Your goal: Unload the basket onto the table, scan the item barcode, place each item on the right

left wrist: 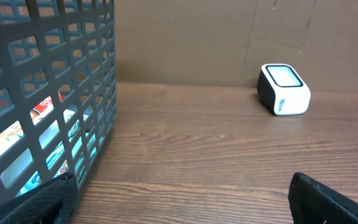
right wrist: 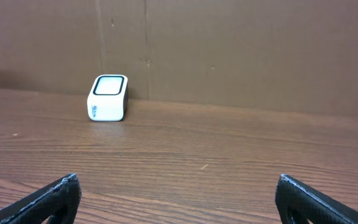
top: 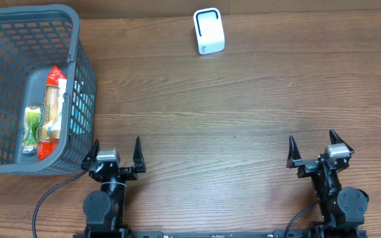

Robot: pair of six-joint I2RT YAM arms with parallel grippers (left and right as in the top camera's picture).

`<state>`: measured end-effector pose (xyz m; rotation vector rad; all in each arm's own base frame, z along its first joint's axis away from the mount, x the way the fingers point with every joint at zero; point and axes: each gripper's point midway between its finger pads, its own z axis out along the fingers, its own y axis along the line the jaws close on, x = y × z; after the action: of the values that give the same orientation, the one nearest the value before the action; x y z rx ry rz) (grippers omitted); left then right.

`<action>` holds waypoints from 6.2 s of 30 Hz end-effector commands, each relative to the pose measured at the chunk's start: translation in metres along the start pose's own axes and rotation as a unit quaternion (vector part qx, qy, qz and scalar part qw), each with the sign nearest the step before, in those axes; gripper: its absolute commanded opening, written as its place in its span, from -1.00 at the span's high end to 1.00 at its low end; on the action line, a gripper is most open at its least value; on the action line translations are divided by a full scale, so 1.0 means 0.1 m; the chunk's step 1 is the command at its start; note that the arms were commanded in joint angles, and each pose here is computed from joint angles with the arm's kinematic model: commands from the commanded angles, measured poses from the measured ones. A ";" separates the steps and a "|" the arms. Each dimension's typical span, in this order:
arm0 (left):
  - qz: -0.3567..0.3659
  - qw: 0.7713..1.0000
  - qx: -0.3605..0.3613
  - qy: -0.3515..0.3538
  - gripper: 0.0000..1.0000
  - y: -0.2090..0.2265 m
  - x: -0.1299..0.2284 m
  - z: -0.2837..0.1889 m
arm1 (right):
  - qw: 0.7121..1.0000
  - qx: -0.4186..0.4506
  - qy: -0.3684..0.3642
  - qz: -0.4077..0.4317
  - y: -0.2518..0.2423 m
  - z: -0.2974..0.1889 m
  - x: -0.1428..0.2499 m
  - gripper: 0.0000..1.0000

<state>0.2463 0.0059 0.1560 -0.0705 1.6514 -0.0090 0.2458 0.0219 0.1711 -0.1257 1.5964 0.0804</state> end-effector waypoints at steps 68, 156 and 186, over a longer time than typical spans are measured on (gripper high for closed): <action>0.001 1.000 -0.008 -0.005 -0.99 0.03 -0.01 0.00 | 1.000 0.003 0.004 0.000 -0.01 0.01 0.04 -1.00; 0.001 1.000 -0.007 -0.005 -0.99 0.03 -0.01 0.00 | 1.000 0.003 0.003 0.000 -0.01 0.01 0.04 -1.00; 0.002 1.000 0.019 -0.003 -1.00 -0.06 0.00 0.00 | 1.000 0.003 0.004 0.000 -0.01 0.01 0.04 -1.00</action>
<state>0.2464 0.0016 0.1558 -0.0517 1.6530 -0.0295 0.2458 0.0220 0.1711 -0.1263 1.5964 0.0804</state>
